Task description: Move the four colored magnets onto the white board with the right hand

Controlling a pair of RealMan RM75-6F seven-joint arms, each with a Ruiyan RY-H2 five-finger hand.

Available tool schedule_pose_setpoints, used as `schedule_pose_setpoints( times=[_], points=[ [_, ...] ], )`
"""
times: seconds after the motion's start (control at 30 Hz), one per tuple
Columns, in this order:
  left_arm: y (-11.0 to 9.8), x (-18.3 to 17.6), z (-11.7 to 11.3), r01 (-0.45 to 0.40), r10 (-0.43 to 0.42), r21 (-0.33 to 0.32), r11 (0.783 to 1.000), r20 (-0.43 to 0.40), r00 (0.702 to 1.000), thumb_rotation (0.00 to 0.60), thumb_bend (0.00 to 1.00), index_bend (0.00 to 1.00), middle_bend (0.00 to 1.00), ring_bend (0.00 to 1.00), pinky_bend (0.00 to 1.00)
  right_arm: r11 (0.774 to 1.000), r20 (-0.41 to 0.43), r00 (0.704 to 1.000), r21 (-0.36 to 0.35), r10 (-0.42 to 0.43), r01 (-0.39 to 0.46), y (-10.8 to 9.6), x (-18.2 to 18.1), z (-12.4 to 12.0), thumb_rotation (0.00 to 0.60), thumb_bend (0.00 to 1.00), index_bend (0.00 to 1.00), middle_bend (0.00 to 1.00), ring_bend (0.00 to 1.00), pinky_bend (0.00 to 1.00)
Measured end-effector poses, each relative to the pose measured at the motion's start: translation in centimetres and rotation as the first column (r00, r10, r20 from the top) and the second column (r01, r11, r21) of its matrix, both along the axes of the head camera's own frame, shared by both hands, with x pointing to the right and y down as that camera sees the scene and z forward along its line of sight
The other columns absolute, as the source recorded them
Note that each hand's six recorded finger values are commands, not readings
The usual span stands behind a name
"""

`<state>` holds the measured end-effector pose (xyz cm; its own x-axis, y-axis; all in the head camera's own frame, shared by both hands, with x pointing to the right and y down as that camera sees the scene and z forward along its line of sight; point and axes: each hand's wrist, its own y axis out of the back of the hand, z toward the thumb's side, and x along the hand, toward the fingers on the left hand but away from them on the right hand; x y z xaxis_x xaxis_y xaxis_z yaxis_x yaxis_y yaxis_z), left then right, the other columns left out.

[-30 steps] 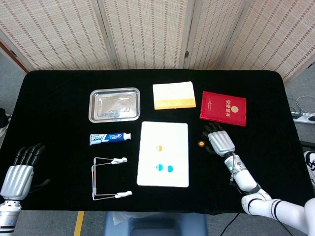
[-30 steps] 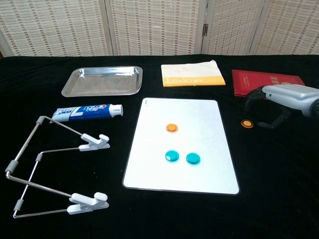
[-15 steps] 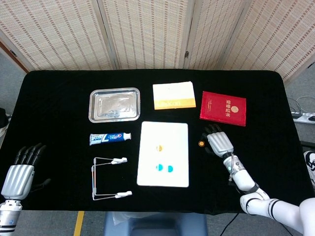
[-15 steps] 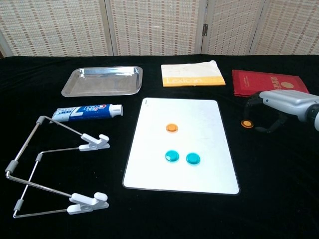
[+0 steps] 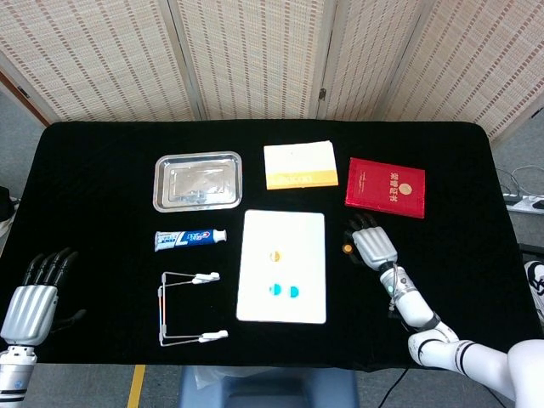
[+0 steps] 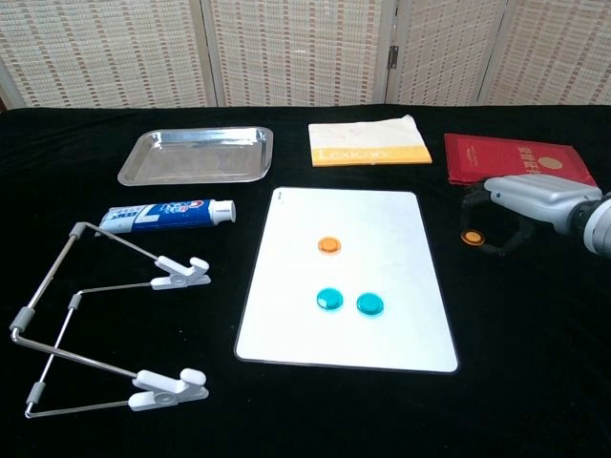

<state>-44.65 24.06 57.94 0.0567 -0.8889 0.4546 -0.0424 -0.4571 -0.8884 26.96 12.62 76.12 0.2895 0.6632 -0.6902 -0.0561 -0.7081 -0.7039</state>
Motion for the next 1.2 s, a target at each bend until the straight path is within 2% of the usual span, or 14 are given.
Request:
schedule_pose_setpoints(
  times=[0.27, 0.6, 0.83, 0.9, 1.2],
  points=[
    [0.1, -0.2, 0.0, 0.004, -0.004, -0.003, 1.0, 0.003, 1.0, 0.6, 0.15, 0.07, 0.08, 0.11, 0.0, 1.0, -0.003, 1.0, 0.013, 0.007, -0.007, -0.2, 0.0, 0.1, 0.6, 0.46, 0.53, 0.24, 0.03, 0.0],
    [0.1, -0.2, -0.1, 0.006, -0.006, 0.001, 1.0, 0.003, 1.0, 0.6, 0.15, 0.07, 0.08, 0.11, 0.0, 0.999, 0.039, 0.999, 0.039, 0.003, -0.005, -0.6, -0.4, -1.6, 0.6, 0.46, 0.53, 0.24, 0.03, 0.0],
    [0.0, 0.2, -0.3, -0.002, 0.002, 0.007, 1.0, -0.004, 1.0, 0.6, 0.15, 0.07, 0.08, 0.11, 0.0, 0.998, 0.141, 0.988, 0.036, -0.056, 0.051, -0.6, -4.4, -3.9, 0.6, 0.46, 0.53, 0.23, 0.03, 0.0],
    [0.0, 0.2, -0.3, -0.002, 0.002, 0.008, 1.0, -0.004, 1.0, 0.6, 0.15, 0.07, 0.08, 0.11, 0.0, 0.997, 0.147, 0.986, 0.04, -0.079, 0.074, -0.8, -5.3, -4.2, 0.6, 0.46, 0.53, 0.22, 0.03, 0.0],
    [0.5, -0.6, -0.5, 0.017, -0.017, 0.005, 1.0, 0.006, 1.0, 0.6, 0.15, 0.07, 0.08, 0.11, 0.0, 0.987, 0.172, 0.972, 0.012, -0.158, 0.158, -0.2, -11.1, -3.2, 0.6, 0.46, 0.53, 0.22, 0.02, 0.0]
  ],
)
